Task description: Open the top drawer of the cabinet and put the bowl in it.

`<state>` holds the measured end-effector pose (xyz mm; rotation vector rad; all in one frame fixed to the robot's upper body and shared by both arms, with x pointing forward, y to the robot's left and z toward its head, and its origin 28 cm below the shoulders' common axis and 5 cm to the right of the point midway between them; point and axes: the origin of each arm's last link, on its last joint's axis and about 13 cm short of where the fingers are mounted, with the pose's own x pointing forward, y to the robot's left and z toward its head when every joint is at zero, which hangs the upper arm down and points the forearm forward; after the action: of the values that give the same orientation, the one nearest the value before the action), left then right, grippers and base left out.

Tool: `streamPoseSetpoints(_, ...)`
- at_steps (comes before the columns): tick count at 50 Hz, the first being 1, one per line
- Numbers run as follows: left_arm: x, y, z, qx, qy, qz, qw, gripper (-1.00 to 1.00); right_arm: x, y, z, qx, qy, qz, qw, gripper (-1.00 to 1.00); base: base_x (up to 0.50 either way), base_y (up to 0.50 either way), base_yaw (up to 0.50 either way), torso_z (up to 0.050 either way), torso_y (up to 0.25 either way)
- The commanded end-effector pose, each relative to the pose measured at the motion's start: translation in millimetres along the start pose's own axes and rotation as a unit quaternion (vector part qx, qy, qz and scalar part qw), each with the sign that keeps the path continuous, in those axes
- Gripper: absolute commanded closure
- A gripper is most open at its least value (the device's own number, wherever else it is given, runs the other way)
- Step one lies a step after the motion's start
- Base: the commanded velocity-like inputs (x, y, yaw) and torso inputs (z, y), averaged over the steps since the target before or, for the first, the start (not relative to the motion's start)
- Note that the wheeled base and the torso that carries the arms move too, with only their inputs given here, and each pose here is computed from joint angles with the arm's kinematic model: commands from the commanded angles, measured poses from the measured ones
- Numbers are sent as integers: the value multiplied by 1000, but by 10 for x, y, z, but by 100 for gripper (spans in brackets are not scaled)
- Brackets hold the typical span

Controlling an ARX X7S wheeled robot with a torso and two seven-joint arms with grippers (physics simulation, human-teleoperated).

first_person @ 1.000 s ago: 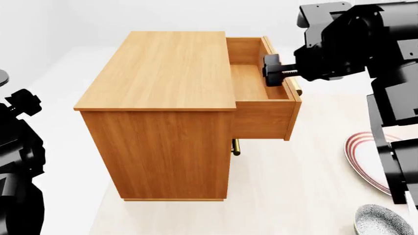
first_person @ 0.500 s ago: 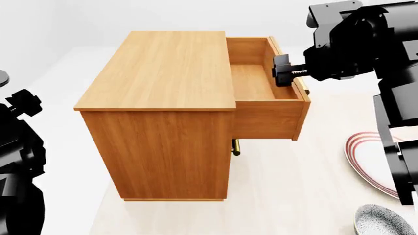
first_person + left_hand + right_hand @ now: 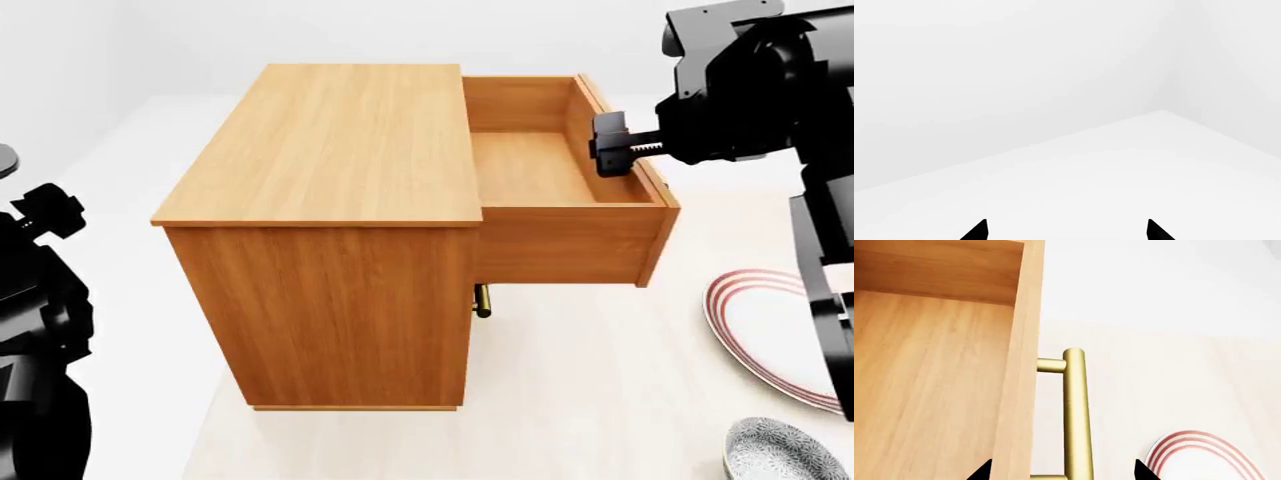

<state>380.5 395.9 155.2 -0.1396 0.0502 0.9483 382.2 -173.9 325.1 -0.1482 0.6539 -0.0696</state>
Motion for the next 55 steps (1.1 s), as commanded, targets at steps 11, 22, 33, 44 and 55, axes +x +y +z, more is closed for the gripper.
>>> streamPoseSetpoints(11,6,7,13,-1,0,2,1000,-100,-19,-252,-65,5,7,-52,999,-100,0,0,0,0,0)
streamPoseSetpoints(22,3,-1,14,0,0,2,1000,-100,-70,-340,-53,9,3,-62,998,-100,0,0,0,0,0)
streamPoseSetpoints(33,-1,-10,15,0,0,0,1000,-100,-77,-365,-67,4,5,-71,997,-100,0,0,0,0,0)
streamPoseSetpoints(44,3,-4,21,-2,0,0,1000,-100,-78,-399,-96,-10,11,-91,996,-100,0,0,0,0,1)
streamPoseSetpoints(55,1,-4,10,-1,1,0,1000,-100,-63,-418,-114,-18,16,-102,994,-100,0,0,0,0,0)
